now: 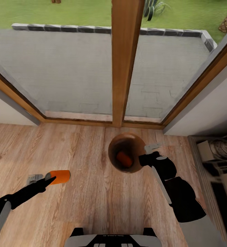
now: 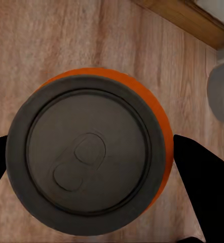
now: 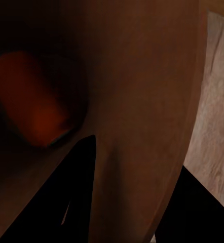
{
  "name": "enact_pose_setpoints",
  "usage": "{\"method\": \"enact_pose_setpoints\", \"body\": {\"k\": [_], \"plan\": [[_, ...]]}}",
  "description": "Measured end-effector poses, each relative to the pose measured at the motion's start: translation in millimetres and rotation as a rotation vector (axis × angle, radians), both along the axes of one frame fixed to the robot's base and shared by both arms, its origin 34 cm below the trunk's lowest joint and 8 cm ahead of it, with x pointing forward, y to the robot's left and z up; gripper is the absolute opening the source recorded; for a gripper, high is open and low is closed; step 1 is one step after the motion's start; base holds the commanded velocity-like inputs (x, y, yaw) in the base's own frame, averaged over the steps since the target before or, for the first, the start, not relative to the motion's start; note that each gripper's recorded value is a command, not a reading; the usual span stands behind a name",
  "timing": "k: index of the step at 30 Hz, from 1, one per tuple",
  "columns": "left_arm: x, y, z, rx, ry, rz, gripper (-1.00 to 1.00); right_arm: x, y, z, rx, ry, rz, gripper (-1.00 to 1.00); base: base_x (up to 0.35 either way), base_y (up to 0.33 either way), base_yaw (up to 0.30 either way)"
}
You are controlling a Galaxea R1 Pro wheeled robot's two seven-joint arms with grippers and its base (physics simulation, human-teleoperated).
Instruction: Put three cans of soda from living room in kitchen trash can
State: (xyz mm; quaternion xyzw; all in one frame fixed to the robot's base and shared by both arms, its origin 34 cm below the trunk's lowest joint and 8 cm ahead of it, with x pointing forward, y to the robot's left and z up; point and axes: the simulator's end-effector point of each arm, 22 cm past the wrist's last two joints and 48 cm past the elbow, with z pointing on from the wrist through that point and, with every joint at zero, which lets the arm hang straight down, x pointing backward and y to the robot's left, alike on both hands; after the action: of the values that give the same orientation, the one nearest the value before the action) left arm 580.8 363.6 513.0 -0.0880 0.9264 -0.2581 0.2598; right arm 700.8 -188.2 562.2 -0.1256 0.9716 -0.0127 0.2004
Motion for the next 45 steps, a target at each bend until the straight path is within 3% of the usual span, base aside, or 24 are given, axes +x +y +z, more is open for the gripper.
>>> {"method": "enact_pose_setpoints", "body": {"k": [4, 5, 10, 18, 21, 26, 30, 36, 41, 45], "plan": [[1, -21, 16, -0.103, 0.011, -0.039, -1.00, -6, 11, -5, 0.001, 0.014, 0.030, -1.00, 0.000, 0.000, 0.000], [0, -31, 24, -0.159, 0.016, -0.056, -1.00, -8, 11, -8, -0.008, 0.022, 0.035, -1.00, 0.000, 0.000, 0.000], [-2, -48, 45, -0.275, 0.013, -0.099, -1.00, -16, 12, -17, -0.016, 0.048, 0.041, -1.00, 0.000, 0.000, 0.000], [0, -54, 61, -0.333, -0.006, -0.128, -1.00, -35, 21, -38, -0.024, 0.113, 0.030, -1.00, 0.000, 0.000, 0.000], [-3, -64, 73, -0.407, -0.006, -0.146, -1.00, -38, 19, -42, -0.089, 0.110, 0.052, -1.00, 0.000, 0.000, 0.000], [-3, -75, 90, -0.489, -0.008, -0.165, -1.00, -44, 31, -45, -0.066, 0.122, 0.060, -1.00, 0.000, 0.000, 0.000], [1, -80, 100, -0.503, -0.031, -0.188, -1.00, -48, 26, -49, -0.100, 0.133, 0.074, -1.00, 0.000, 0.000, 0.000], [4, -84, 107, -0.513, -0.044, -0.206, -1.00, -70, 40, -68, -0.082, 0.195, 0.089, -1.00, 0.000, 0.000, 0.000], [4, -87, 109, -0.524, -0.046, -0.210, -1.00, -74, 41, -77, -0.092, 0.189, 0.101, -1.00, 0.000, 0.000, 0.000], [0, -100, 124, -0.619, -0.035, -0.216, -1.00, -84, 44, -88, -0.085, 0.212, 0.103, -1.00, 0.000, 0.000, 0.000]]}}
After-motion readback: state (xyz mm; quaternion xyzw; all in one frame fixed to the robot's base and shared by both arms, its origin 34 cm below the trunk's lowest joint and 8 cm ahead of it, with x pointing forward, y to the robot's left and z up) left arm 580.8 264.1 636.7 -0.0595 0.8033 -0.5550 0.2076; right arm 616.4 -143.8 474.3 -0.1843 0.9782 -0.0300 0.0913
